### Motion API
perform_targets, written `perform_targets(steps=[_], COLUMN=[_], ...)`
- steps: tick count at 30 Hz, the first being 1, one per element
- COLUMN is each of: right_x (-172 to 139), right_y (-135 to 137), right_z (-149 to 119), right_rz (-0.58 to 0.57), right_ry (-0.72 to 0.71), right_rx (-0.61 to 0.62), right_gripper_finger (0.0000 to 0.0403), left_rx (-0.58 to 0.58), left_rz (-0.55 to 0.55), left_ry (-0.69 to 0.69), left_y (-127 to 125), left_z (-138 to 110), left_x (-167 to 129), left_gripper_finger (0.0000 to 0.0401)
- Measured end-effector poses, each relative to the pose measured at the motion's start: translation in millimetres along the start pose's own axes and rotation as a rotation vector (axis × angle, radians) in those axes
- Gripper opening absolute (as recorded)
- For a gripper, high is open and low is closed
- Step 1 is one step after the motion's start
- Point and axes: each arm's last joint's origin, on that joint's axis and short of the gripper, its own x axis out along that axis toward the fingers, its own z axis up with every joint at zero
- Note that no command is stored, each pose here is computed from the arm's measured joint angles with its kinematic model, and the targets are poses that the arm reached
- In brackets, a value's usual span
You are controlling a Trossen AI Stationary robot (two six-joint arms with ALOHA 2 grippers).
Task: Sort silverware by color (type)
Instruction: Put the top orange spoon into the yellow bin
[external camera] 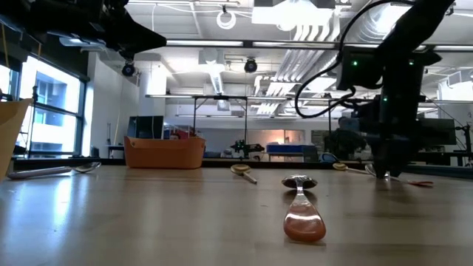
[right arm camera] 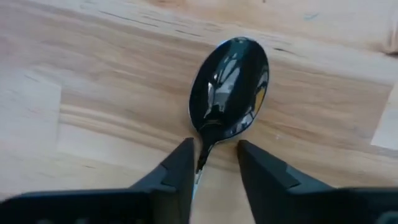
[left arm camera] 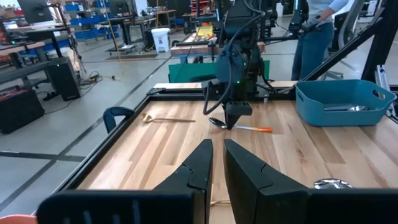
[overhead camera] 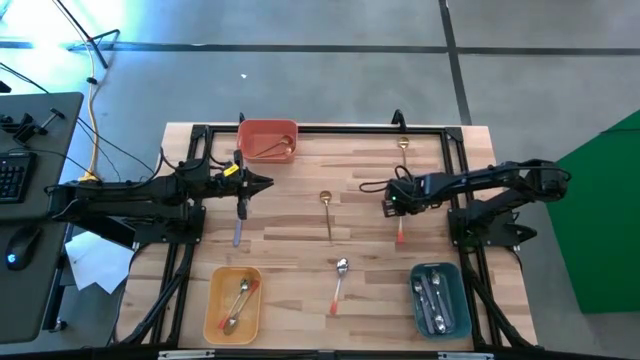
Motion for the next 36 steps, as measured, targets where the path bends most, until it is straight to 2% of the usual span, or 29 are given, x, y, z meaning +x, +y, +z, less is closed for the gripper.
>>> perform_targets(steps=[7,12,17,21,23,28,31,36], right_x=[-0.3,-10.6,-35.1,-53.1,-61.4,-88.0,-100.1,-109.0], right_y=[5.6,19.9,55.4,81.7,91.3,109.6,114.9,118.6], right_z=[-8.0,-9.1,0.3,10.8,13.7,13.8,9.1,1.3], right_rz=[0.014,0.053,0.344,0.583,0.663,0.889,0.99,1.039], right_ry=[-0.03,-0.057,-0.266,-0.525,-0.652,-0.961,-1.085,-1.185], right_rx=[-0.118,-0.239,-0.41,-0.565,-0.642,-0.85,-0.933,-0.979], right_gripper_finger=[0.0011,0.0007,0.0003,0.0002,0.0002,0.0001,0.0001,0.0], left_rx=[-0.044,-0.071,-0.101,-0.103,-0.102,-0.089,-0.08,-0.069], left_rz=[0.0,0.001,0.014,0.016,0.01,-0.097,-0.123,-0.171], left_ry=[-0.006,-0.026,-0.042,-0.021,-0.014,-0.055,-0.096,-0.153], left_y=[0.0,0.2,0.8,0.6,0.2,-3.5,-4.7,-11.8], left_z=[0.6,2.5,3.5,-1.2,-4.7,-13.1,-18.8,-29.4], left_x=[0.0,0.0,2.3,12.9,21.4,47.1,61.2,81.5], left_gripper_finger=[0.003,0.003,0.003,0.003,0.003,0.0031,0.0038,0.0082])
